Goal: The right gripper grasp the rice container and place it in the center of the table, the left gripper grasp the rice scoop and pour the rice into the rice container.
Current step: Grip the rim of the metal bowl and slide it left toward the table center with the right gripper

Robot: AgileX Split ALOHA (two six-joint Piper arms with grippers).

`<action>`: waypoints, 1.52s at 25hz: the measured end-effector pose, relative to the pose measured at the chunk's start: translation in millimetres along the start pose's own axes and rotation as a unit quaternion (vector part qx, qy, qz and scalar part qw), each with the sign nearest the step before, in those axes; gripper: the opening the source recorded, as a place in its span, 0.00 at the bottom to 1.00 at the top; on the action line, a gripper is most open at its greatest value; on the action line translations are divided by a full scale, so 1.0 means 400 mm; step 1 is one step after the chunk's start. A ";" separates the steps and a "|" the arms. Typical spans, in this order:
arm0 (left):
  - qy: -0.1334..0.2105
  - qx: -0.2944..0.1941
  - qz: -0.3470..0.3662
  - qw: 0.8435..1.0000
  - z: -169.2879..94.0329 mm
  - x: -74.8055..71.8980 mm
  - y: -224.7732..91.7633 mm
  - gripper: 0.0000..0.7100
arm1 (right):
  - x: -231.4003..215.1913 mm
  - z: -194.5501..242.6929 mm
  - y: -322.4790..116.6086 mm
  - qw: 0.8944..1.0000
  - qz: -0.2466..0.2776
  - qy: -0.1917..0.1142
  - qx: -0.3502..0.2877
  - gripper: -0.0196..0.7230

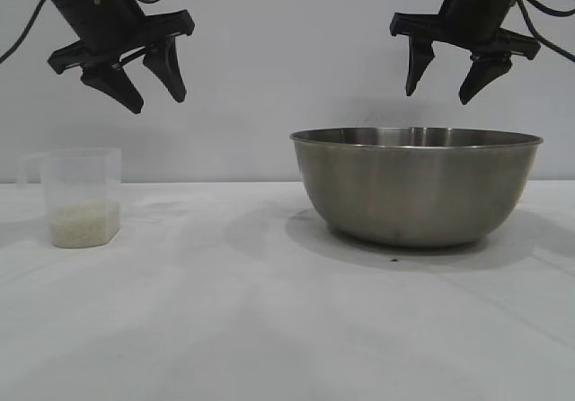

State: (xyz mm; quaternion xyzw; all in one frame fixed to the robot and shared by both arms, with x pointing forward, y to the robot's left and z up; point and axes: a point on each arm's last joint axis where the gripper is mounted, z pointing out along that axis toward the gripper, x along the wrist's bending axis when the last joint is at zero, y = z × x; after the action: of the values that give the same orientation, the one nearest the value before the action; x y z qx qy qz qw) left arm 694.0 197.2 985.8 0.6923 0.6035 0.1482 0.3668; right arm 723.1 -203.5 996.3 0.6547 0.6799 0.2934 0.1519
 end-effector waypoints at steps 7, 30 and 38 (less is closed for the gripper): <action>0.000 0.000 0.000 1.000 0.000 0.000 0.000 0.53 | 0.000 0.000 0.000 1.000 -0.001 0.000 0.000 0.65; 0.000 0.002 0.001 1.000 0.000 0.000 -0.001 0.53 | -0.008 -0.113 0.002 0.979 -0.059 -0.061 0.187 0.65; 0.000 0.002 0.001 1.000 0.000 0.000 -0.001 0.53 | -0.009 -0.086 -0.038 0.973 -0.047 -0.047 0.222 0.65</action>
State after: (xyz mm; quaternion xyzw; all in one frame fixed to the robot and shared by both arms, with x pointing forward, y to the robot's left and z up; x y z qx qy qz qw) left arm 693.7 197.1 985.6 0.6936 0.6031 0.1470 0.3656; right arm 691.0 -213.6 1013.5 0.6528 0.7498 0.0965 0.0485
